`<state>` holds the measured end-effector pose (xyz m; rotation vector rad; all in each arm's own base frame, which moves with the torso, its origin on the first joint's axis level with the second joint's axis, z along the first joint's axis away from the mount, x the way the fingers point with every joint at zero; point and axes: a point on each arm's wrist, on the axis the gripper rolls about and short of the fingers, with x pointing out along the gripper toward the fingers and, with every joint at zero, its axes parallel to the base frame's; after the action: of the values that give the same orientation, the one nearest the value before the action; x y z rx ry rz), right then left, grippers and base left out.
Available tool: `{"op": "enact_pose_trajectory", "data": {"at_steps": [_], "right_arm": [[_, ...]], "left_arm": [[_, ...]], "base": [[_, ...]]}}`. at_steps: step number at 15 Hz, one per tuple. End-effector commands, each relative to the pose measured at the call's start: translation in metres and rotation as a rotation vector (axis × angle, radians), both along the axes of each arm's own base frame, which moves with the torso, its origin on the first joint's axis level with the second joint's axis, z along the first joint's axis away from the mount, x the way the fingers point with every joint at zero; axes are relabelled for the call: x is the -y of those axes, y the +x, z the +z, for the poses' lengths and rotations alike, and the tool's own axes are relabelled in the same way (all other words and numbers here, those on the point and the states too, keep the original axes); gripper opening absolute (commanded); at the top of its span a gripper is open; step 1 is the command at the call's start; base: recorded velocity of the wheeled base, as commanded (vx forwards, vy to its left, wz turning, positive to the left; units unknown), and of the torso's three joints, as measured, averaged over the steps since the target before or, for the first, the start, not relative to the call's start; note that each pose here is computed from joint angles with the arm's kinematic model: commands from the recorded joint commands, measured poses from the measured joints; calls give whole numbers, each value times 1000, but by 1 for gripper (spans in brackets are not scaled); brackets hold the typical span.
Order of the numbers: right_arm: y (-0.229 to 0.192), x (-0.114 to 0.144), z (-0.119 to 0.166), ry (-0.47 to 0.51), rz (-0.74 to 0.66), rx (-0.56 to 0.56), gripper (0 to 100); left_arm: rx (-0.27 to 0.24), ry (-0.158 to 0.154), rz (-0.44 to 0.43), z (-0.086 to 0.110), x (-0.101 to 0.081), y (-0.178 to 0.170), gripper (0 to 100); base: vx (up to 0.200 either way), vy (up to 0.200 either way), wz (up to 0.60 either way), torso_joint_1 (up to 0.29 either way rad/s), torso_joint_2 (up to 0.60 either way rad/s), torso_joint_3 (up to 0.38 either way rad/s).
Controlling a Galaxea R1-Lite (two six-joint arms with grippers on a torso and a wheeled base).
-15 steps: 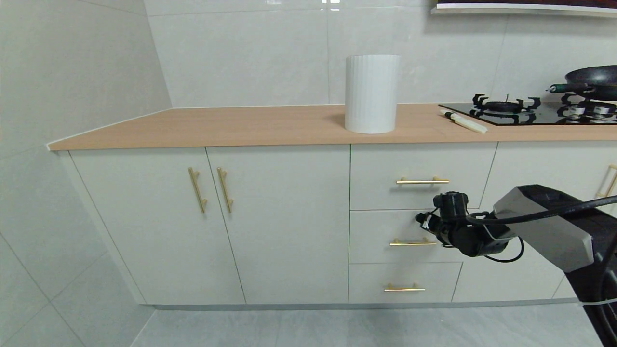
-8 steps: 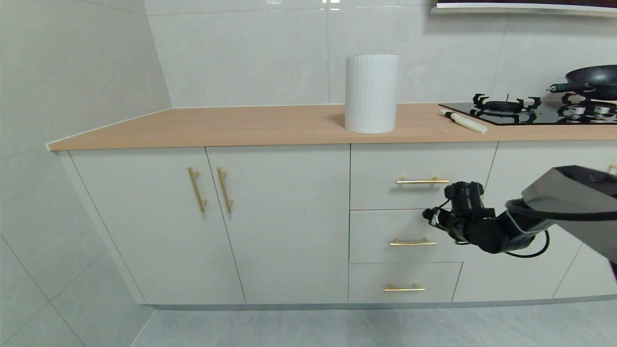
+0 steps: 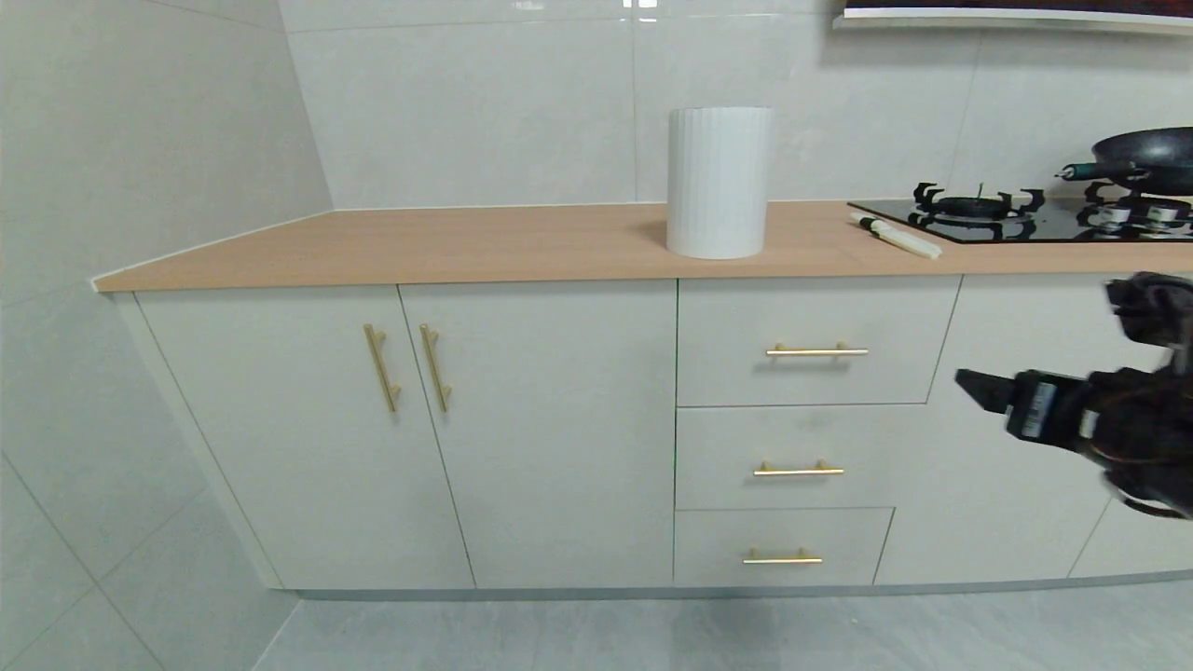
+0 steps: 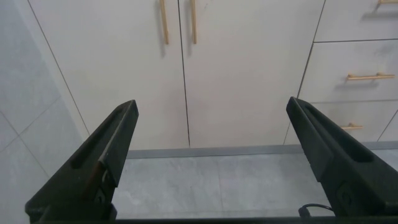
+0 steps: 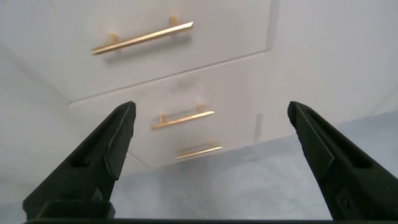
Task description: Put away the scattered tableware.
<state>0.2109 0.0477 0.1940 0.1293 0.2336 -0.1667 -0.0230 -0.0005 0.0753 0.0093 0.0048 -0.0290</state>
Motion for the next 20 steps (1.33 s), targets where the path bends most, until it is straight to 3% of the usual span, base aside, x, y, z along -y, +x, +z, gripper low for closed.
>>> {"op": "enact_pose_trajectory", "data": {"at_steps": [1, 7, 11, 16, 20], "right_arm": [[-141, 40, 1, -127, -61, 191, 100], [-253, 60, -32, -279, -254, 277, 100], [-269, 58, -56, -296, -295, 258, 100], [-240, 49, -97, -136, 109, 316, 100], [-234, 48, -118, -128, 142, 234, 100]], "left_arm": [[-1, 0, 0, 0, 0, 0, 100], [-1, 0, 0, 0, 0, 0, 100], [-1, 0, 0, 0, 0, 0, 100], [0, 0, 0, 0, 0, 0, 100], [0, 0, 0, 0, 0, 0, 100]], "base": [[0, 0, 0, 0, 0, 0], [0, 0, 0, 0, 0, 0], [0, 0, 0, 0, 0, 0], [0, 0, 0, 0, 0, 0], [0, 0, 0, 0, 0, 0]]}}
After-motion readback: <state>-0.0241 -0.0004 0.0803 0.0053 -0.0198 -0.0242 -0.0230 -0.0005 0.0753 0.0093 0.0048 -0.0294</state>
